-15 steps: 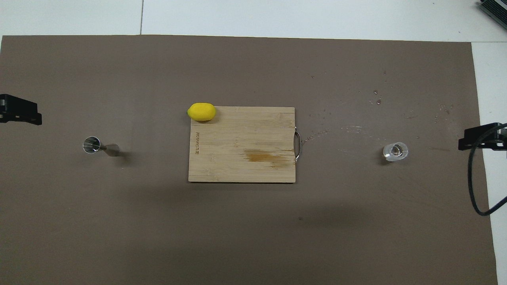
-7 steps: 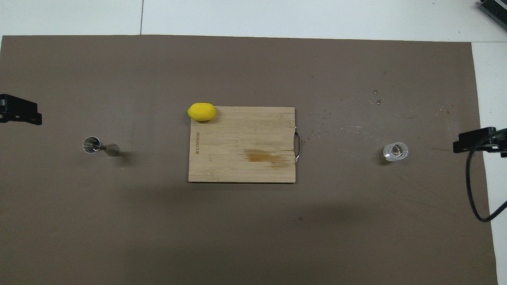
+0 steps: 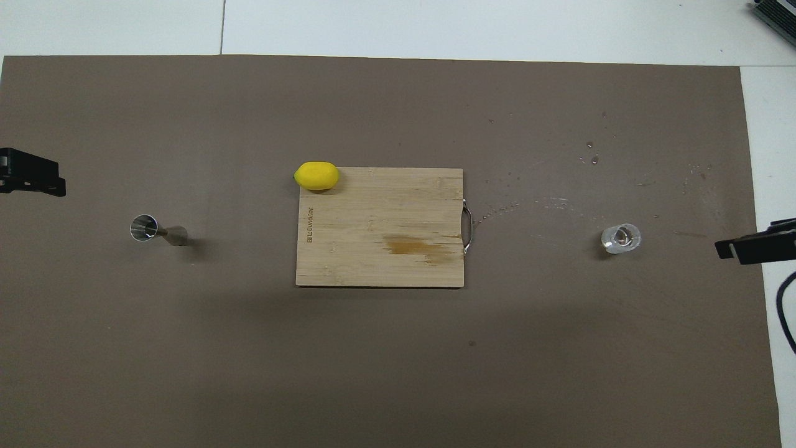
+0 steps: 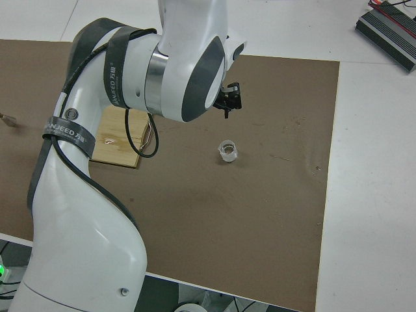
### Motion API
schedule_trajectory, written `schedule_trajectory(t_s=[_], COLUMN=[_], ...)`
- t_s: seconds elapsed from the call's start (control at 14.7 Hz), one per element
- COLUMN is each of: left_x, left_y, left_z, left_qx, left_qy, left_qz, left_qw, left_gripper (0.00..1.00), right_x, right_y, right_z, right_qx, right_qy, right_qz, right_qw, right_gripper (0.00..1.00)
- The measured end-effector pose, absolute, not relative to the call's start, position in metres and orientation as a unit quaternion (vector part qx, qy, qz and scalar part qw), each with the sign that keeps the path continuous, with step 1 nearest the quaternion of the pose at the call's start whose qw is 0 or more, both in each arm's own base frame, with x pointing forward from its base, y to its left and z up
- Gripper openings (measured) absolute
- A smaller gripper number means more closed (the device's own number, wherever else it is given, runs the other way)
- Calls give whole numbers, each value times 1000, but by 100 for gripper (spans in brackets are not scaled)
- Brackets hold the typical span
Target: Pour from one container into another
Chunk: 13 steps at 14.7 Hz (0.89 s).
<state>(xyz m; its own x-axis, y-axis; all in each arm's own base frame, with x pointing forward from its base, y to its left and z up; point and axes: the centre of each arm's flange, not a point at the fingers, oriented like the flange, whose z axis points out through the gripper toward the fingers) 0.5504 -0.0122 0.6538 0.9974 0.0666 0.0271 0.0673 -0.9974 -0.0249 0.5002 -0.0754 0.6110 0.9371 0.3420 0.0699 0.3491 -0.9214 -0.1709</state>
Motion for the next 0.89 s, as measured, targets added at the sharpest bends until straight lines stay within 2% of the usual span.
schedule_trajectory(t_s=[0.34,0.89], left_x=[550,552], left_y=[-9,20], left_z=[654,646], left_qx=[-999,-998], left_qy=[-36,-62], left_qz=[-13,-12], left_qw=[13,13], left_gripper=[100,100], right_x=[491,470], right_y=[-97,-161], right_z=[599,543], right_qx=[-956,-907], right_qy=[-260,-344], right_qz=[-52,-132], right_qw=[124,204], right_gripper=[100,100])
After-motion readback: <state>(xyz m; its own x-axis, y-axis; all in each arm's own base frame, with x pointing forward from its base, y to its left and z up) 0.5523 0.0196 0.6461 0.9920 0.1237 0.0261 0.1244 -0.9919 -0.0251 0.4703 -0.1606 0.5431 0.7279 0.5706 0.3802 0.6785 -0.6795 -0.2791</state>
